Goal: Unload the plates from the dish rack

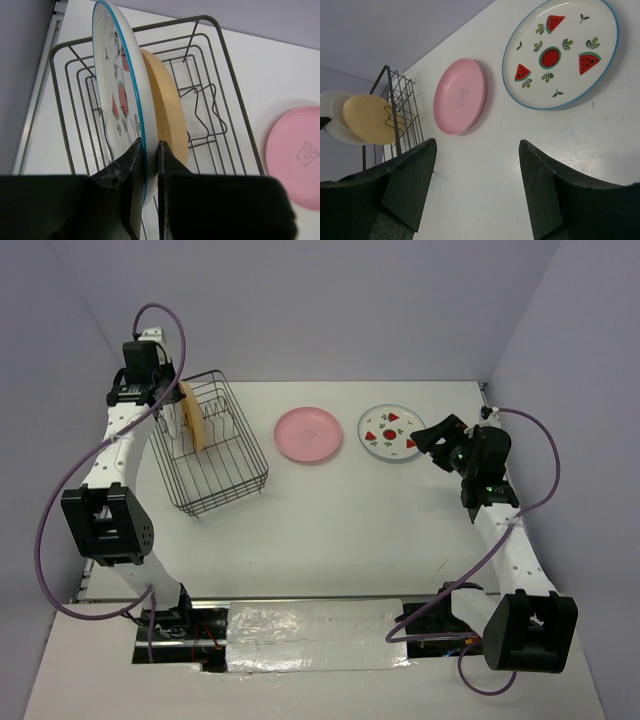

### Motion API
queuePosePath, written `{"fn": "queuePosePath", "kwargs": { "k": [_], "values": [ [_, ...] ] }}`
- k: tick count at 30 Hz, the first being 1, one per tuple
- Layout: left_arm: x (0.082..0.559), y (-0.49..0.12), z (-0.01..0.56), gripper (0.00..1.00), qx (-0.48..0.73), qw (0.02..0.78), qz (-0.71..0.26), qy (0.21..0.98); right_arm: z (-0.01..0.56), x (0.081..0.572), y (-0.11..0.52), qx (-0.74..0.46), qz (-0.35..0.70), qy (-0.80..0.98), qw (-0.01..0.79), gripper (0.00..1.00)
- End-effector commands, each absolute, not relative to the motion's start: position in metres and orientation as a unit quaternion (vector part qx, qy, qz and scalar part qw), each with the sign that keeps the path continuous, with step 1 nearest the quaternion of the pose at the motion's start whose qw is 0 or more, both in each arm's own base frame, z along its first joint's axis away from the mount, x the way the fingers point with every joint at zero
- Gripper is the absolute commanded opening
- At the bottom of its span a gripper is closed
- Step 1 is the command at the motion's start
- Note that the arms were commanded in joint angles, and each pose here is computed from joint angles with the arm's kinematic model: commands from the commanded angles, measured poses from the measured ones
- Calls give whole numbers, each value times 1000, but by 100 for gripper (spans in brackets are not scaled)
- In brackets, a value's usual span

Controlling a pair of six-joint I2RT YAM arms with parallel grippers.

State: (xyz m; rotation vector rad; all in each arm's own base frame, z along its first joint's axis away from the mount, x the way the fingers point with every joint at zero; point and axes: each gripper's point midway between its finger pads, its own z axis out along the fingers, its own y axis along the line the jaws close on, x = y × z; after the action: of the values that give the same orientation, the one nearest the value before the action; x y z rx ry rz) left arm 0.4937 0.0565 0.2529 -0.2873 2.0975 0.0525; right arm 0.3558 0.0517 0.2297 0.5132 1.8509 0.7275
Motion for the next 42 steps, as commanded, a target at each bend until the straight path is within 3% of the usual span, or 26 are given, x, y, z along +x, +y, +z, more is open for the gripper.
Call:
{"fn": "queuePosePath", "kwargs": {
  "k": [1,13,15,18,23,26,29,36,42],
  "values": [
    [497,74,359,0,-121,608,53,783,240,355,51,202,301,762,537,74],
    [473,57,435,0,-136,656,6,743,248,353,55,192,308,760,539,74],
    [468,51,442,0,-115,661,54,739,246,351,55,193,308,763,535,74],
    [461,16,456,0,-85,672,93,730,249,350,57,191,313,761,535,74],
    [459,-54,460,0,-2,678,62,732,255,348,65,176,331,762,528,74],
    [442,-143,449,0,110,675,62,727,259,347,76,166,363,764,506,75],
    [428,-190,433,0,154,667,34,729,269,346,87,151,394,762,491,76],
    [361,-305,398,0,256,658,-4,708,285,333,103,135,446,749,472,78],
    [309,-360,371,0,306,658,-74,684,303,322,116,116,505,718,464,80]
  ]
}}
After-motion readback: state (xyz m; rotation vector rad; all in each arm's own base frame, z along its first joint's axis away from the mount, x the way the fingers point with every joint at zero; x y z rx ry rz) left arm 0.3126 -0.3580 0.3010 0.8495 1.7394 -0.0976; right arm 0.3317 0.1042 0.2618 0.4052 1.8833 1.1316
